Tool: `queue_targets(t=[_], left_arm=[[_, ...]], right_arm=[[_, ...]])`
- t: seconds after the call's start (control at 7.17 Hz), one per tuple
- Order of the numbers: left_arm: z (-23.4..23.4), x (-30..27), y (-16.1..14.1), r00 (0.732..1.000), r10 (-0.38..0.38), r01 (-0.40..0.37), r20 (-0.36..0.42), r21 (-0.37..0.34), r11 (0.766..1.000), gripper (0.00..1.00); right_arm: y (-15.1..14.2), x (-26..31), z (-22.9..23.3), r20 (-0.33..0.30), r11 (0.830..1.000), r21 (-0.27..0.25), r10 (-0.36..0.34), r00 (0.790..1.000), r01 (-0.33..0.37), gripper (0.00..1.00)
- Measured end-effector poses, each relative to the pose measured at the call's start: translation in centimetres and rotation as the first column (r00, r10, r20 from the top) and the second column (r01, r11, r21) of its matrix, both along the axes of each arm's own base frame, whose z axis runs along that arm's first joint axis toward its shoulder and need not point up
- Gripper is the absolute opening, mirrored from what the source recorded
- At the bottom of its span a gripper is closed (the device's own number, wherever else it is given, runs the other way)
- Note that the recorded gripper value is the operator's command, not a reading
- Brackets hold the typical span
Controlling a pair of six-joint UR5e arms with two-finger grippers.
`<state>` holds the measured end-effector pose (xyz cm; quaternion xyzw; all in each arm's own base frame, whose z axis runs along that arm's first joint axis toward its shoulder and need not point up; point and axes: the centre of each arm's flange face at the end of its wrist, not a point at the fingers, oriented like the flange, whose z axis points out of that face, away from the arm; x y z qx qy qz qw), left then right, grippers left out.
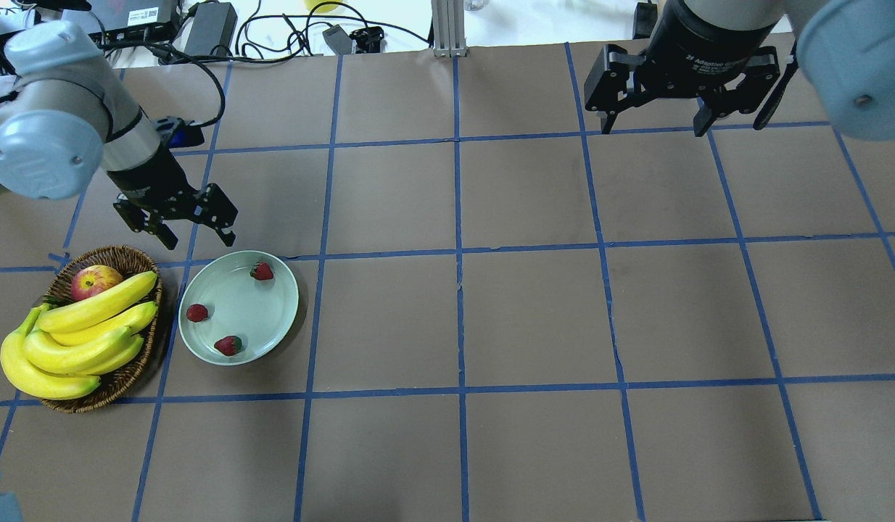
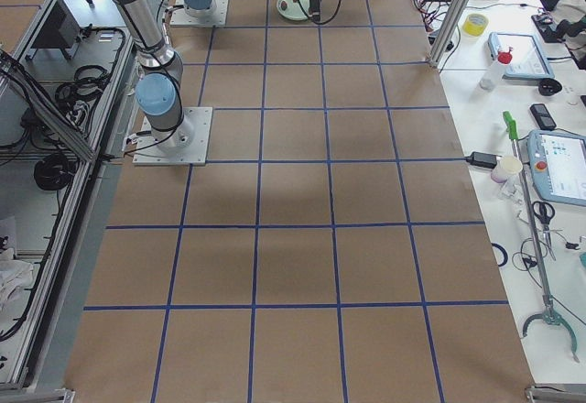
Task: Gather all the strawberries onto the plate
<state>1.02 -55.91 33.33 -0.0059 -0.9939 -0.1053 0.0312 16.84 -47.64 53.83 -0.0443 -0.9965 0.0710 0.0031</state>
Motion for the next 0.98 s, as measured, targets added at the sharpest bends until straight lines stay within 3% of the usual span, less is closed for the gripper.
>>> queue_targets(t=[0.28, 0.56, 0.98], left_arm=[[10.5, 0.1, -0.4, 0.998, 0.056, -0.053, 0.043, -0.065, 0.996, 1.00], [18.1, -2.9, 2.1, 0.996, 0.054, -0.045, 0.067, -0.139, 0.989, 1.00], [20.3, -9.3, 4.3, 0.997, 0.039, -0.025, 0.068, -0.193, 0.981, 1.00]], right_arm=[[0.0, 0.0, 0.0, -0.001, 1.000, 0.000, 0.000, 1.000, 0.000, 1.00], [0.1, 0.0, 0.1, -0.002, 1.000, 0.000, -0.001, 1.000, 0.001, 1.00], [0.1, 0.0, 0.1, -0.001, 1.000, 0.000, -0.001, 1.000, 0.001, 1.00]])
